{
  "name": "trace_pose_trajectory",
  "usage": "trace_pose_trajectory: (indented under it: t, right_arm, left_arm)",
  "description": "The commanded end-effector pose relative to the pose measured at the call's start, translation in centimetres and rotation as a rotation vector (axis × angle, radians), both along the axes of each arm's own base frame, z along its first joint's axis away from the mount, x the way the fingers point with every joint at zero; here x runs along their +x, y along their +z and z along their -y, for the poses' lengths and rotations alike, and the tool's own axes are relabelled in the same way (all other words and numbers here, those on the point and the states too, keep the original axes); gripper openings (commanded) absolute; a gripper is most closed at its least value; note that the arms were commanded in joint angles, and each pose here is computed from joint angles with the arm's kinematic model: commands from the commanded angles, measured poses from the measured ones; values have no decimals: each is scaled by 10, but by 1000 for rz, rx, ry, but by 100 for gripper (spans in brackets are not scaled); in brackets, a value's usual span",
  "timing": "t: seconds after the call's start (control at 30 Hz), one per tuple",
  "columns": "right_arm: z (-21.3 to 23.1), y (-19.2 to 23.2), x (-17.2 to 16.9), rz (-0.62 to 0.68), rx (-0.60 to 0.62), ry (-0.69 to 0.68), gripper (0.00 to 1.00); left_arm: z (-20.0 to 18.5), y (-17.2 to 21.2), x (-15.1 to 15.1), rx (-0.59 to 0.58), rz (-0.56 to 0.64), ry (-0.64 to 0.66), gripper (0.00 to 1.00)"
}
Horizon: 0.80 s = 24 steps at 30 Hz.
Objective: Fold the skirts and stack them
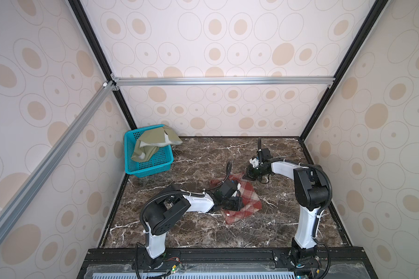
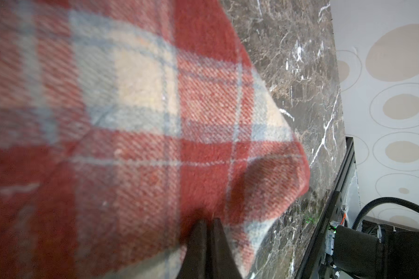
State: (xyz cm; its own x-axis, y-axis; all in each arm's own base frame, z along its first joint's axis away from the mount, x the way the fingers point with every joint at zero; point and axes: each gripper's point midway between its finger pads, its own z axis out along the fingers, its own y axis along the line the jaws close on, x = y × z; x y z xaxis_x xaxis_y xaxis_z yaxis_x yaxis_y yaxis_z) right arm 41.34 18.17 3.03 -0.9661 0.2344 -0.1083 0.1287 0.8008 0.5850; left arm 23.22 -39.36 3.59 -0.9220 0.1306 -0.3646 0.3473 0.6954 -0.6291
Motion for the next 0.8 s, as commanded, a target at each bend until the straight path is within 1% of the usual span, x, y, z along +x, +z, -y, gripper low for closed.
trace_pose_trajectory:
  t: [0.0, 0.13, 0.33, 0.43, 0.53, 0.63, 0.77]
  right_arm:
    - [17, 1, 10, 45, -70, -69, 0]
    - [18, 8, -2, 52, -57, -72, 0]
    - [15, 40, -29, 104, -11, -70, 0]
    - [10, 55, -39, 122, -12, -34, 0]
    - [6, 66, -42, 161, -11, 11, 2]
    - [-7, 68, -41, 175, -6, 96, 3]
    - [-25, 55, -37, 169, -65, 208, 1]
  left_arm:
    - [-33, -30, -20, 152, -65, 23, 7]
    - [-46, -35, -22, 193, -63, 45, 7]
    - [-70, -40, -19, 269, -42, 63, 6]
    - [-86, -41, -14, 327, -17, 66, 6]
    - [-104, -38, -5, 369, 8, 81, 6]
    - [-118, -24, 9, 397, 80, 104, 6]
    - [-125, 8, 27, 430, 211, 122, 7]
